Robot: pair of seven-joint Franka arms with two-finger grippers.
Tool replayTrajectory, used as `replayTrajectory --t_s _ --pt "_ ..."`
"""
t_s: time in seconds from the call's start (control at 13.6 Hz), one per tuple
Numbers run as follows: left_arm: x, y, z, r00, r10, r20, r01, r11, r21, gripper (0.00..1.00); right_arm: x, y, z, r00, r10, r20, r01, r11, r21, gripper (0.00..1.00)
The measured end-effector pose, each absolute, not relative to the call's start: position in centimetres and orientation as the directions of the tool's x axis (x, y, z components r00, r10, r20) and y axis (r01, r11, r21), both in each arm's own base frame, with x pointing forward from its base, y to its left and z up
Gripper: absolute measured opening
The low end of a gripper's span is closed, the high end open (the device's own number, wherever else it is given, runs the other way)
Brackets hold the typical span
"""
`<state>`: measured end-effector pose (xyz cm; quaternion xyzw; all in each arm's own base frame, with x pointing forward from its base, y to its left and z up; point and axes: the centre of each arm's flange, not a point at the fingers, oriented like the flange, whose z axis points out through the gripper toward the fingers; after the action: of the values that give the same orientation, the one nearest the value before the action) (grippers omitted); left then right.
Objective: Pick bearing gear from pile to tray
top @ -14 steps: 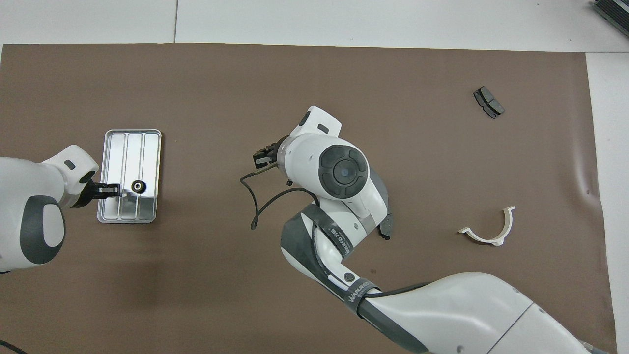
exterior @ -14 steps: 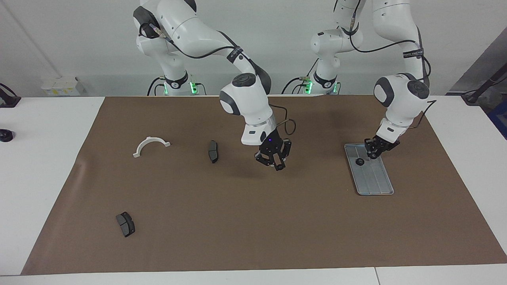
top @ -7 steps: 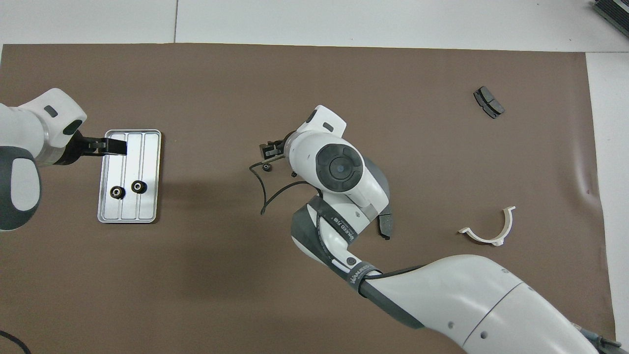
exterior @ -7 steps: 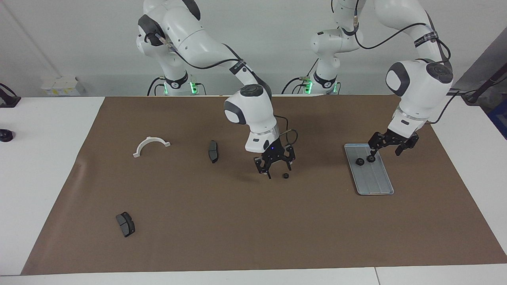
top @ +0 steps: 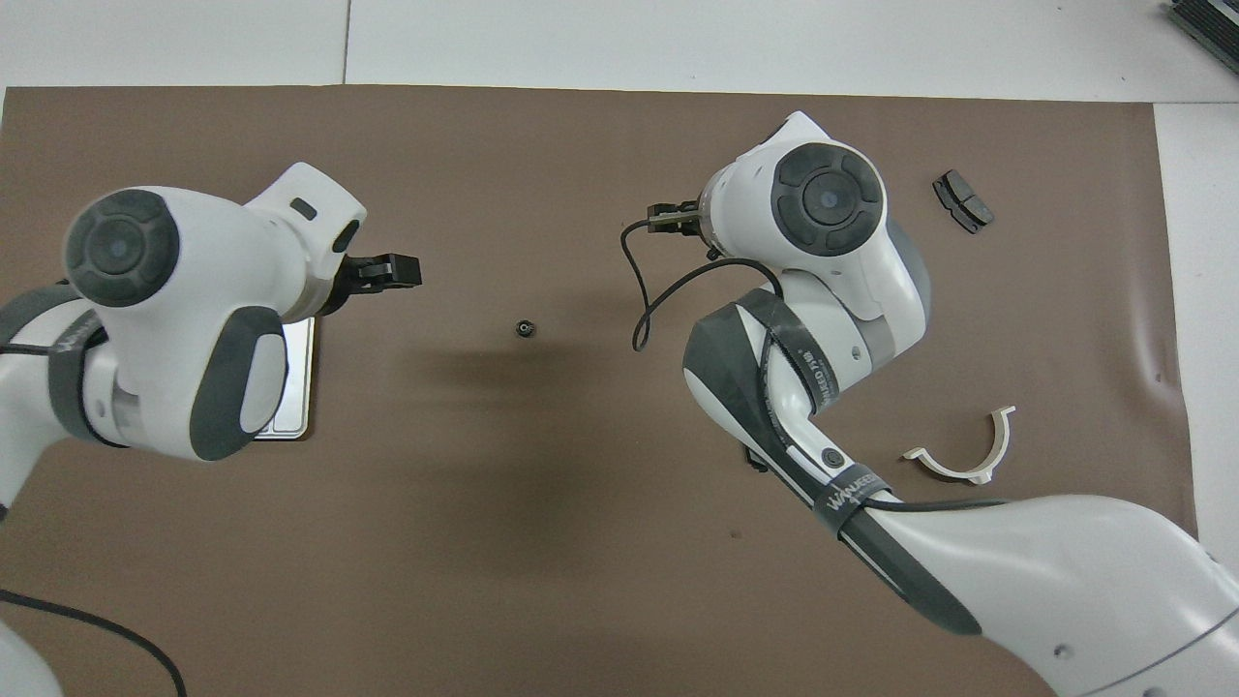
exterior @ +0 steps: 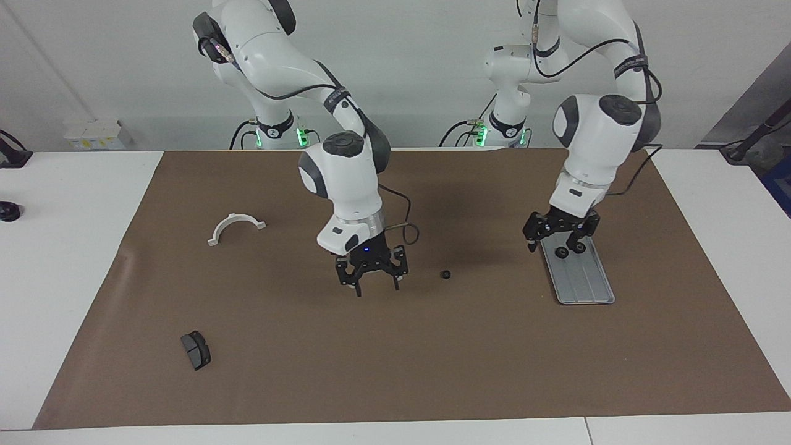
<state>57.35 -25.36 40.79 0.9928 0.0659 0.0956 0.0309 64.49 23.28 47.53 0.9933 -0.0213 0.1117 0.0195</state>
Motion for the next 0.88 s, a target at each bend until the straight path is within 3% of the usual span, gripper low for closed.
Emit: replayTrajectory --t_s 0.15,0.22,0.29,0.44,0.66,0.88 --pt "56.9 -29.8 37.3 0.969 0.171 0.176 0.16 -0.984 0.075 1.0 63.0 19.4 51.6 0.983 -0.088 0.162 -0.096 -0.994 0.043 0.95" --pt "56.7 -31.3 35.2 0.969 0.18 0.169 0.168 -0.983 0.079 0.91 62.2 17.0 53.9 0.986 -0.101 0.134 -0.107 -0.994 0.036 0.95" --pt "56.5 -32.3 33.5 0.97 0.184 0.16 0.174 -0.982 0.078 0.91 61.3 14.4 56.1 0.988 -0.103 0.114 -0.107 -0.994 0.032 0.99" --pt "56.1 -33.2 31.7 0.971 0.19 0.147 0.181 -0.981 0.068 0.69 59.4 10.4 59.6 0.99 -0.108 0.088 -0.112 -0.993 0.042 1.0" --pt "56.1 -32.9 31.0 0.971 0.186 0.149 0.181 -0.982 0.05 0.65 57.8 7.2 61.4 0.996 -0.08 0.044 -0.081 -0.996 0.029 1.0" --pt "55.9 -32.4 30.2 0.97 0.186 0.156 0.18 -0.982 0.051 0.52 57.5 0.9 61.7 1.0 0.001 0.015 0.001 -1.0 0.029 1.0"
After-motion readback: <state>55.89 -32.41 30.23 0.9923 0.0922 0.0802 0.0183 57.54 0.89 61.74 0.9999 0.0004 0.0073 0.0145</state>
